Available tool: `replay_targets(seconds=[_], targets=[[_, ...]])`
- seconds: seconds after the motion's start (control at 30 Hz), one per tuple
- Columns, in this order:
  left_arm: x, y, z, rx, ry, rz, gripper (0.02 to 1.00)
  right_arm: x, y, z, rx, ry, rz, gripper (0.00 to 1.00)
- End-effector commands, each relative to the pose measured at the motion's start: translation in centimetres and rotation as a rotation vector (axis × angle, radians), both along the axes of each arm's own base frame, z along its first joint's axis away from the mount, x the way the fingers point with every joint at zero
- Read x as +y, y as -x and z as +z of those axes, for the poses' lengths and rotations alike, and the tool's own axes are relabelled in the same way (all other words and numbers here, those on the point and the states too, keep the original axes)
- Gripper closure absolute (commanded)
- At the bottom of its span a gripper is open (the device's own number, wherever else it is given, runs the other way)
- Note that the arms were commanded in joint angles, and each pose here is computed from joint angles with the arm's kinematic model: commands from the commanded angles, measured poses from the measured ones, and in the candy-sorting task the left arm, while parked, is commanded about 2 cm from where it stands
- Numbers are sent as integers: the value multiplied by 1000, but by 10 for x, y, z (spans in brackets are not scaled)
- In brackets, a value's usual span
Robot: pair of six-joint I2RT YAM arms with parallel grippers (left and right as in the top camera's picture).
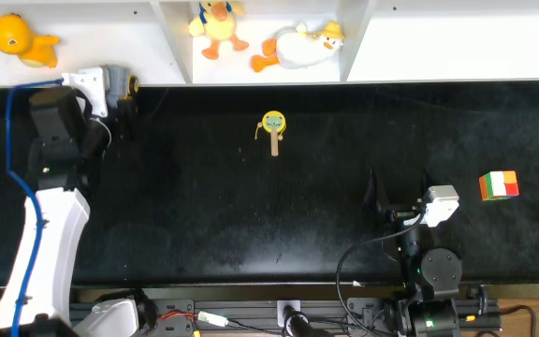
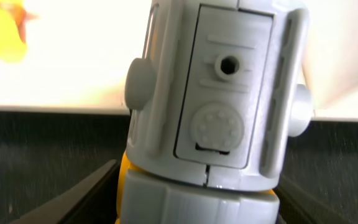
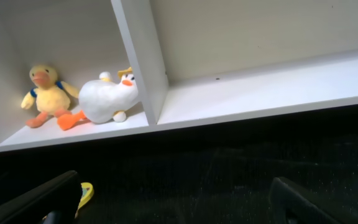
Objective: Store Toys
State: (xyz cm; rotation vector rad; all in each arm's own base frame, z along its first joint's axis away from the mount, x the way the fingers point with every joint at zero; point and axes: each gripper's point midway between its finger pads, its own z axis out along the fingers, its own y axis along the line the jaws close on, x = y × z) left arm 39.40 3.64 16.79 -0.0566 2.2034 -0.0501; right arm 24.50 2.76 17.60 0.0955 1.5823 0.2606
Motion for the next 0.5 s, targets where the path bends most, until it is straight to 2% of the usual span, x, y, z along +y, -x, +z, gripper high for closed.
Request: replay_targets(seconds=[0.03, 0.3, 0.5], targets=[[1, -21, 4, -31, 9, 2, 711, 1, 0, -3, 1, -7, 1, 5], [8, -65, 2, -17, 7, 0, 724, 1, 0, -3, 1, -7, 1, 7], [11, -83, 3, -30, 9, 3, 735, 1, 0, -3, 1, -7, 1, 9]])
